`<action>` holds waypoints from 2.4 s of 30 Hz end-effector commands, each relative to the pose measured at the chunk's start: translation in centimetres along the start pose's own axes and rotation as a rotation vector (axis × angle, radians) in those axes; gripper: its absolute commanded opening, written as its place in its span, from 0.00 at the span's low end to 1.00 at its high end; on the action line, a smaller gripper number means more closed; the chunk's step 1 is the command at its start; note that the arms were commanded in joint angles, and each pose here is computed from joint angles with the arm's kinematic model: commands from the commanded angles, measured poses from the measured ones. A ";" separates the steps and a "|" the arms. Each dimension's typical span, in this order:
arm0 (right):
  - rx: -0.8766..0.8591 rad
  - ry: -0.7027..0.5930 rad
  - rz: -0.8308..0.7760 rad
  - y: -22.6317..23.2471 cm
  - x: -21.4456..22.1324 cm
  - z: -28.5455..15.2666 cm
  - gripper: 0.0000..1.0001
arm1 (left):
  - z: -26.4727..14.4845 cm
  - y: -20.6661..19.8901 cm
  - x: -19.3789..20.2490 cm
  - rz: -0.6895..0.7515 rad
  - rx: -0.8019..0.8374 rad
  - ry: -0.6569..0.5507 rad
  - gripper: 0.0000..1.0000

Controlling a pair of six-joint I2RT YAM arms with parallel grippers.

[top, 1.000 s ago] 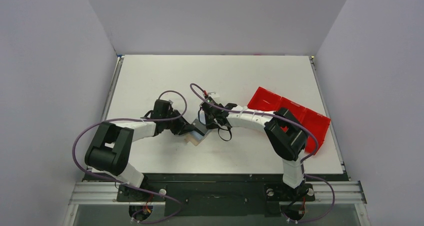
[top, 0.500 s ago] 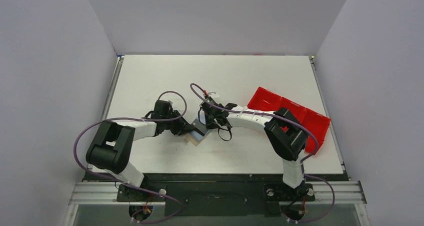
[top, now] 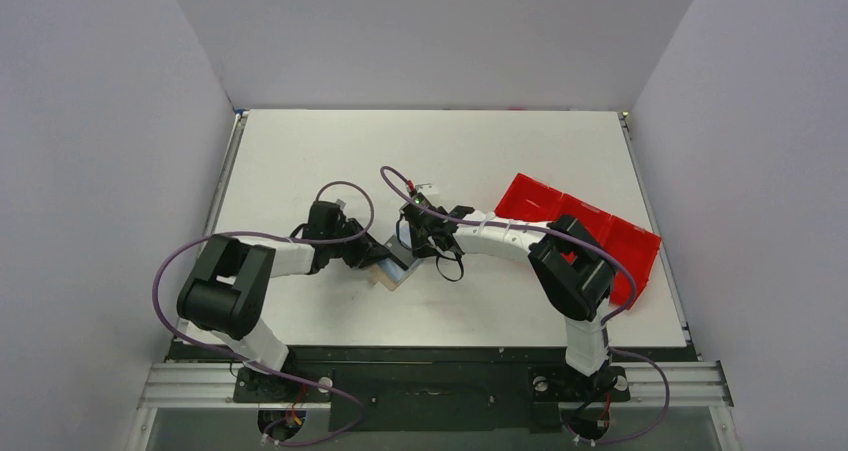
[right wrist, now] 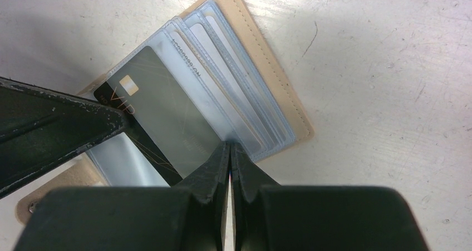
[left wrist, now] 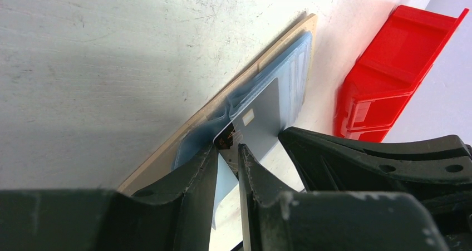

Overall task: Take the credit cards out of the card holder
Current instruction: Remove the credit card from the card holder.

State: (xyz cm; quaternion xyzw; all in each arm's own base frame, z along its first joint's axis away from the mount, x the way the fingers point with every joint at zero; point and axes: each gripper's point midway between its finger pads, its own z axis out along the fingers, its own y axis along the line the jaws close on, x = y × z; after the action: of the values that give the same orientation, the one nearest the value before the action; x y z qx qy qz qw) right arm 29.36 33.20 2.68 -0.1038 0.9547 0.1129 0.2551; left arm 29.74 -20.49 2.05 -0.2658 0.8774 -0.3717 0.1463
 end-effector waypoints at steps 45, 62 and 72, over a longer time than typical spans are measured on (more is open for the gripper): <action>0.132 0.092 0.074 -5.0 3.0 2.2 0.00 | -0.9 1.9 -1.8 -0.006 -0.049 -0.119 0.00; 0.134 0.088 0.079 -5.1 2.9 2.2 0.00 | -3.5 2.0 -2.1 0.026 -0.083 -0.155 0.00; 0.105 0.052 0.077 -4.3 1.4 1.3 0.00 | -4.6 0.7 -2.3 0.065 -0.063 -0.165 0.00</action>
State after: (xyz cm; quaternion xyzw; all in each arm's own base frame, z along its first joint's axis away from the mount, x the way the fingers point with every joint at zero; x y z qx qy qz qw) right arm 30.31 32.82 2.61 -0.0573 0.9572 0.1353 0.2494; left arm 28.65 -16.68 3.56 -0.2828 0.8822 -0.3209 0.1972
